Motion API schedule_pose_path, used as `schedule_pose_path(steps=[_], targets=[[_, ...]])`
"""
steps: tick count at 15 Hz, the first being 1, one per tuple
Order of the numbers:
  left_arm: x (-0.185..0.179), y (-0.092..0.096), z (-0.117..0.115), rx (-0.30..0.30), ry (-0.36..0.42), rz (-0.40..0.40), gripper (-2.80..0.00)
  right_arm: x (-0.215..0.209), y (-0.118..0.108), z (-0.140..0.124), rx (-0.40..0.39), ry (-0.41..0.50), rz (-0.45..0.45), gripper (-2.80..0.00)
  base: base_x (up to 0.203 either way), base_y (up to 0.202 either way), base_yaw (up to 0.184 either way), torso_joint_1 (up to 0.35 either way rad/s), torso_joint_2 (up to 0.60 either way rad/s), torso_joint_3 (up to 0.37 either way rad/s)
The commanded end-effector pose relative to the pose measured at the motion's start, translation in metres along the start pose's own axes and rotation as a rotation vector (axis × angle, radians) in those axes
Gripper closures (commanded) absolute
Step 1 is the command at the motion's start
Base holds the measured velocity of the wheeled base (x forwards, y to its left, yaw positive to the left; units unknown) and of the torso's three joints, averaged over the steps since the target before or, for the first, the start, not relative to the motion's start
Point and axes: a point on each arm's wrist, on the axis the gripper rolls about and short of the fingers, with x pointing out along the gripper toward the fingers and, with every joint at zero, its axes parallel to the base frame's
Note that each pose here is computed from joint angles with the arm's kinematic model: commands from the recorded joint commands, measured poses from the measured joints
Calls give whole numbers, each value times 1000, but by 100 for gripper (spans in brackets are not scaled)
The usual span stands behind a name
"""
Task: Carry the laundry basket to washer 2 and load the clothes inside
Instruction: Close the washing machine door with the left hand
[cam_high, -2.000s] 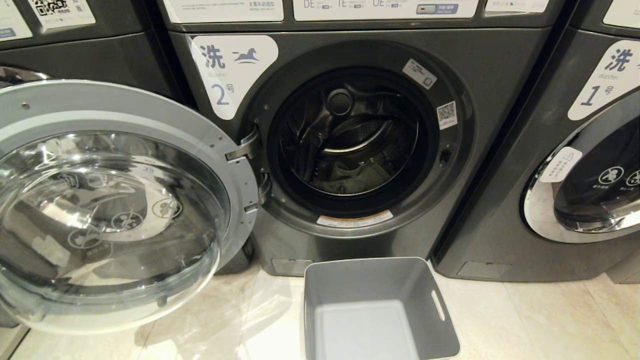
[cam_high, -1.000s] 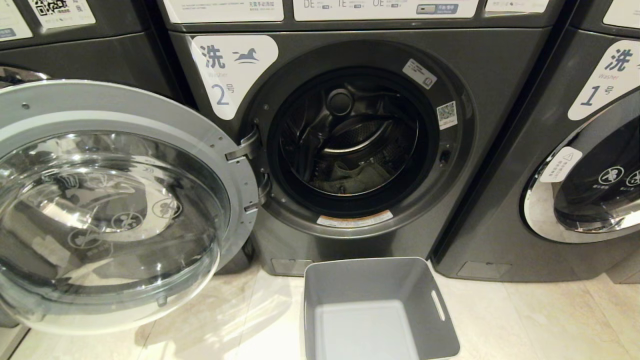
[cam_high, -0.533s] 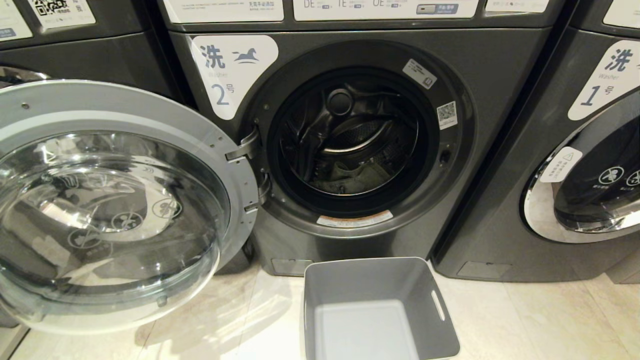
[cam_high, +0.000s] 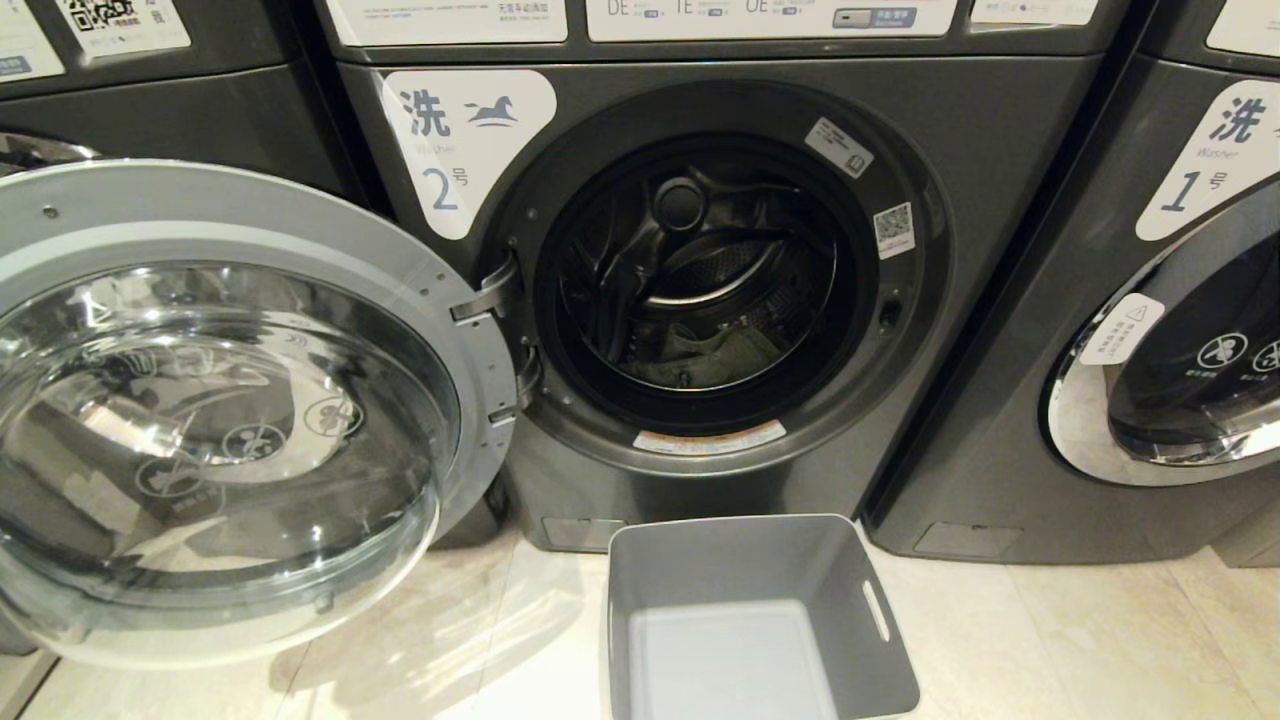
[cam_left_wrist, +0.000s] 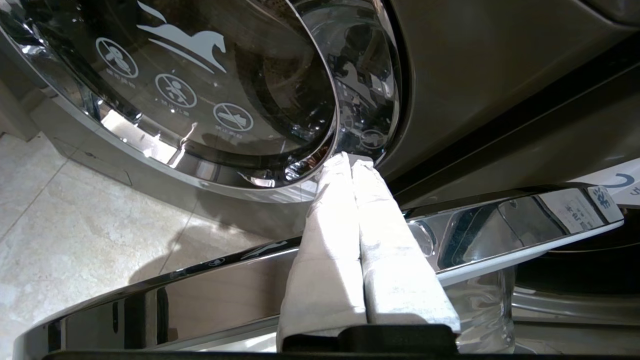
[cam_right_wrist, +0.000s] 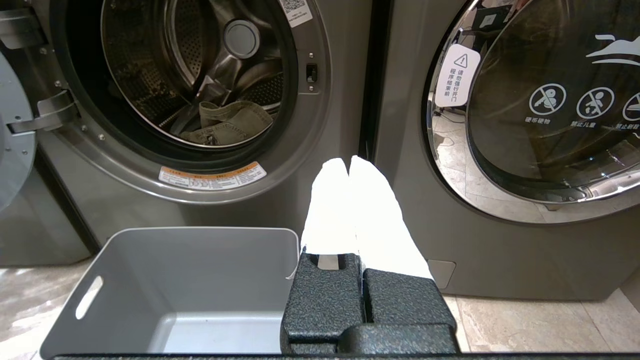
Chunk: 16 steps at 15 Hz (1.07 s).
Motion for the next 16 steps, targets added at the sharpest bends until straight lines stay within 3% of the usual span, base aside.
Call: schedule_pose_path(steps=[1, 6, 10, 13, 16], targets=[[-4, -4, 4, 14, -16, -7, 0, 1, 0, -11, 1, 39, 1, 0, 0, 0, 0, 0, 0, 0], [2, 0, 8, 36, -44, -10, 0, 1, 0, -11, 1, 39, 1, 0, 0, 0, 0, 0, 0, 0], [17, 13, 4, 19, -36, 55, 0, 1, 0, -11, 1, 39, 1, 0, 0, 0, 0, 0, 0, 0], [27, 19, 1, 61, -36, 110, 0, 1, 0, -11, 1, 39, 1, 0, 0, 0, 0, 0, 0, 0], [31, 17, -3, 68, -4, 107, 0, 1, 0, -11, 1, 39, 1, 0, 0, 0, 0, 0, 0, 0]])
